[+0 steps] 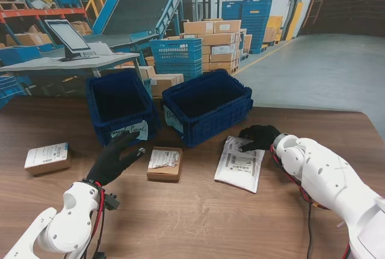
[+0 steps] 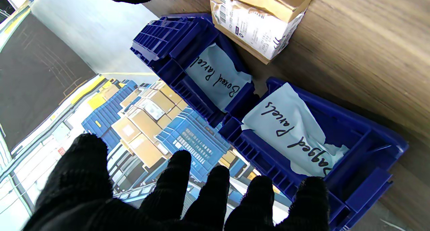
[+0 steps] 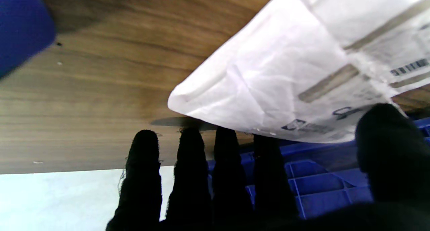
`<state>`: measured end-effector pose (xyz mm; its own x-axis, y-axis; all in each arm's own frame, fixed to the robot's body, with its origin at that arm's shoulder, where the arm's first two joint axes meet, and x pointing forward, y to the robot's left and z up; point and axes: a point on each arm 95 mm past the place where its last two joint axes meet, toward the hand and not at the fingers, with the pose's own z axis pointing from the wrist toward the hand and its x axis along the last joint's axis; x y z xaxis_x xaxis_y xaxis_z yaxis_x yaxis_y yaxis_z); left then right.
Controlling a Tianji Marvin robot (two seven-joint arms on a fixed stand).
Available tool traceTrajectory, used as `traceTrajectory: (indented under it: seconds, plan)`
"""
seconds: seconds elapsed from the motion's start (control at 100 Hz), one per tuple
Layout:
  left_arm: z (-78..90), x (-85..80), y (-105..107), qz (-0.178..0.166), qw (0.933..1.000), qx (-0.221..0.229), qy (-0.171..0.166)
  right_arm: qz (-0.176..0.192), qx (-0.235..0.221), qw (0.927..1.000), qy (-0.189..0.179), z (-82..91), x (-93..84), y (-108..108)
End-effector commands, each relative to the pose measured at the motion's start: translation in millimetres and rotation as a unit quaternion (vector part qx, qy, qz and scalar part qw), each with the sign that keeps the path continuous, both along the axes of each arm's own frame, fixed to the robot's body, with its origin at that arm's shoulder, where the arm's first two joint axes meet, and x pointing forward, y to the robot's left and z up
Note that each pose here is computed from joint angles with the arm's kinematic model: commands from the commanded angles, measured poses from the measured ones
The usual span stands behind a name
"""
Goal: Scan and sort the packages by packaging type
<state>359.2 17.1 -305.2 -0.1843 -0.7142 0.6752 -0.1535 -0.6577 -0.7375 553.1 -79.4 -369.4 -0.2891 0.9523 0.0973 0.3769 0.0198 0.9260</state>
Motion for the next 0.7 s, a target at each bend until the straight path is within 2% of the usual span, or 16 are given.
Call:
traceTrajectory:
  seconds: [0.0,0.33,0.69]
  plan:
    - [0.3,-2.4,-5,-0.011,0.9999,-0.004,0.003,0.004,-0.002,0.9998,0.02,-16.3,-8.6,5]
    - [1.5,-3.4,-5,-0.011,0.9999,-0.001,0.002,0.003,0.006,1.0,0.0,-21.2,-12.5,15]
    - [2.5,-5.3,-5,-0.013,0.9999,0.0,0.001,-0.018,0.034,0.9976,-0.058,-22.4,-17.2,31]
